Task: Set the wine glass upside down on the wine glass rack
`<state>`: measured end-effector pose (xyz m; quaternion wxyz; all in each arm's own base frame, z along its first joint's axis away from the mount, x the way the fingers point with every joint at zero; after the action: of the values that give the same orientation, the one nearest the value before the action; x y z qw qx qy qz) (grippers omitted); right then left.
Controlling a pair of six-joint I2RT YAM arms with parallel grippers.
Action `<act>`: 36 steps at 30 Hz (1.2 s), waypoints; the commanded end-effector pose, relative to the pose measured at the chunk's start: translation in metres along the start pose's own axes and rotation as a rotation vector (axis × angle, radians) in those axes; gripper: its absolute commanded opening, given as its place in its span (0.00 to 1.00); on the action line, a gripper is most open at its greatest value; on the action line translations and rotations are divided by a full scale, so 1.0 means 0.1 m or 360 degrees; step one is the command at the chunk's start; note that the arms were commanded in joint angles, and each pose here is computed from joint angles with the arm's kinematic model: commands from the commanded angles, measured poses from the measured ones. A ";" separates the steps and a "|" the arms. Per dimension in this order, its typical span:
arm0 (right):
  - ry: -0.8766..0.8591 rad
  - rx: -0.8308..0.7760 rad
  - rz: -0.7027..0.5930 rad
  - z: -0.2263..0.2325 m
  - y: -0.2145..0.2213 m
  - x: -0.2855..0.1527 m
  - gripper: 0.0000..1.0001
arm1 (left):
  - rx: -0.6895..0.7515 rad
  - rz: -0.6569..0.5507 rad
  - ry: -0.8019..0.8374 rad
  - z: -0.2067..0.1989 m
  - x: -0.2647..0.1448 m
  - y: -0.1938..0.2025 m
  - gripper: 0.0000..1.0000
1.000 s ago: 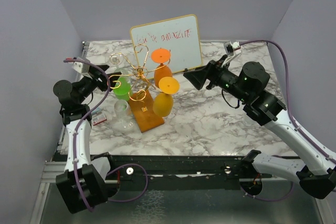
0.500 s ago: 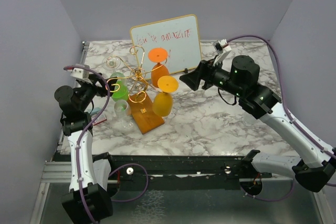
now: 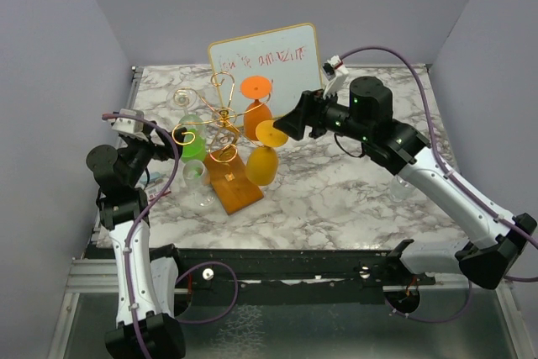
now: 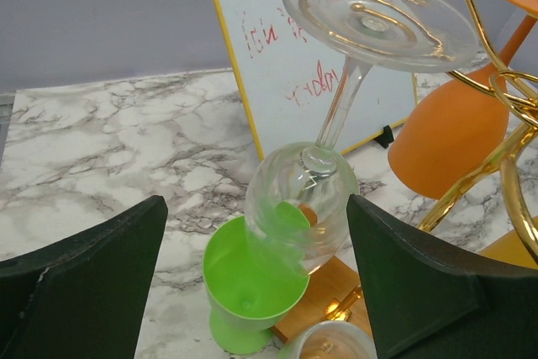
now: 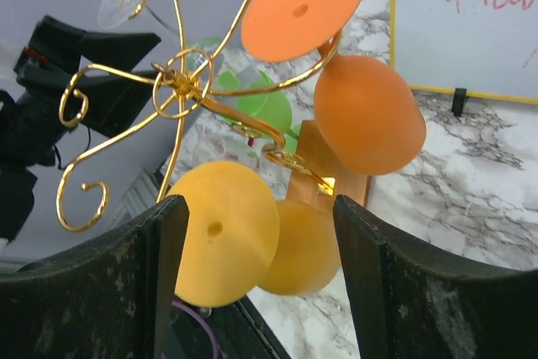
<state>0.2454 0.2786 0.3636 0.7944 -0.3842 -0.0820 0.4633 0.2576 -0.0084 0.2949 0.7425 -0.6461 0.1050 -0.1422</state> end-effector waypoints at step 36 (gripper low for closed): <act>-0.0179 0.0533 -0.0213 0.01 -0.20 0.87 0.34 | 0.0086 0.0037 -0.0055 -0.03 -0.09 0.07 0.87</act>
<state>0.3031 0.3343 0.3538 0.8654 -0.2381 -0.0549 0.4374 0.2502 -0.0036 0.2888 0.7583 -0.6346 0.0933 -0.1165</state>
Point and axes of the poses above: each gripper's point midway between its finger pads, its own x axis out along the fingers, its own z axis along the line the jaws close on, y = z × x, the point moved 4 cm from there along -x, back along the fingers, and after that the axes turned 15 degrees about x, right-handed, at the moved point
